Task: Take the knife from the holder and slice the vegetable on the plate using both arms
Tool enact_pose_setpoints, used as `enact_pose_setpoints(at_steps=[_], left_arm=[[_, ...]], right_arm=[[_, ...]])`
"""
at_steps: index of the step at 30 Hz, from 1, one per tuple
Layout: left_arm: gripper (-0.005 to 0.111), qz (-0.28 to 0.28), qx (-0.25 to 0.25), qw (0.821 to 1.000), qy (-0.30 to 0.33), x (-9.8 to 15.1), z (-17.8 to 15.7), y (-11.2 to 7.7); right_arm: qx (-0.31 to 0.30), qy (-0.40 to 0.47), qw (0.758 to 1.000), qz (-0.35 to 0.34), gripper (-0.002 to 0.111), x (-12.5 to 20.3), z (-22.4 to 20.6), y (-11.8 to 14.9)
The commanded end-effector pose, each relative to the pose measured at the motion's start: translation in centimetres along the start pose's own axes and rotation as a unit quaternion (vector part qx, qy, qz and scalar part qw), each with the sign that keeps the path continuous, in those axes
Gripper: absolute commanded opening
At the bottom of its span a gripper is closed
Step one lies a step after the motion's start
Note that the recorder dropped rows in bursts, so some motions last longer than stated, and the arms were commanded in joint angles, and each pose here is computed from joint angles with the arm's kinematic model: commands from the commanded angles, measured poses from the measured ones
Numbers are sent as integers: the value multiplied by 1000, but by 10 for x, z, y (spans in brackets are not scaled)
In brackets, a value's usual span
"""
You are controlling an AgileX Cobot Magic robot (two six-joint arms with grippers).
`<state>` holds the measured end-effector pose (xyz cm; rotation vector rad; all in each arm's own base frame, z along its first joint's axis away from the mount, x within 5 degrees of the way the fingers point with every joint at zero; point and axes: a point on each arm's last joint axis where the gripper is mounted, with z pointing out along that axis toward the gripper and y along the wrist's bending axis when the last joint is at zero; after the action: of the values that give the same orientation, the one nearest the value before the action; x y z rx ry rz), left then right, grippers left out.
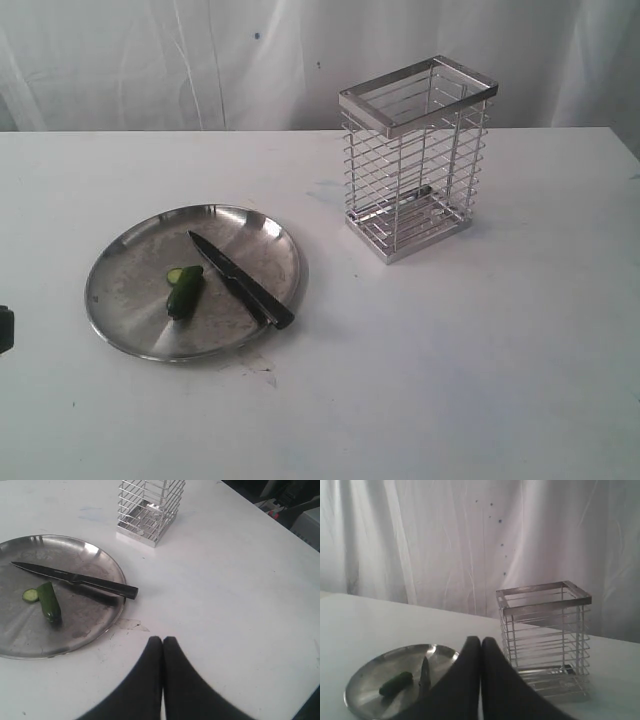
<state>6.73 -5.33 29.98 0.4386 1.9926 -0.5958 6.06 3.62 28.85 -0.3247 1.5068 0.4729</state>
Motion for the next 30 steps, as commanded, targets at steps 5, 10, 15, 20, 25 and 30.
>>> enact_pose_setpoints(at_steps=[5,10,15,20,25,30], left_arm=[[0,-6,6,1000,1,2,0,-1],[0,-6,6,1000,1,2,0,-1],[0,-6,6,1000,0,2,-1,-1],[0,-6,6,1000,0,2,-1,-1],[0,-6,6,1000,0,2,-1,-1],[0,-6,6,1000,0,2,-1,-1]], right_arm=[[93,74,993,15,0,63,-14,-16],[128,85,987,-41,0,93,-21,-24],[129,87,987,-47,0,93,-21,-24],[129,86,987,-47,0,93,-21,-24],[129,86,987,-47,0,93,-21,-24],[129,86,987,-47,0,93,-21,-24]])
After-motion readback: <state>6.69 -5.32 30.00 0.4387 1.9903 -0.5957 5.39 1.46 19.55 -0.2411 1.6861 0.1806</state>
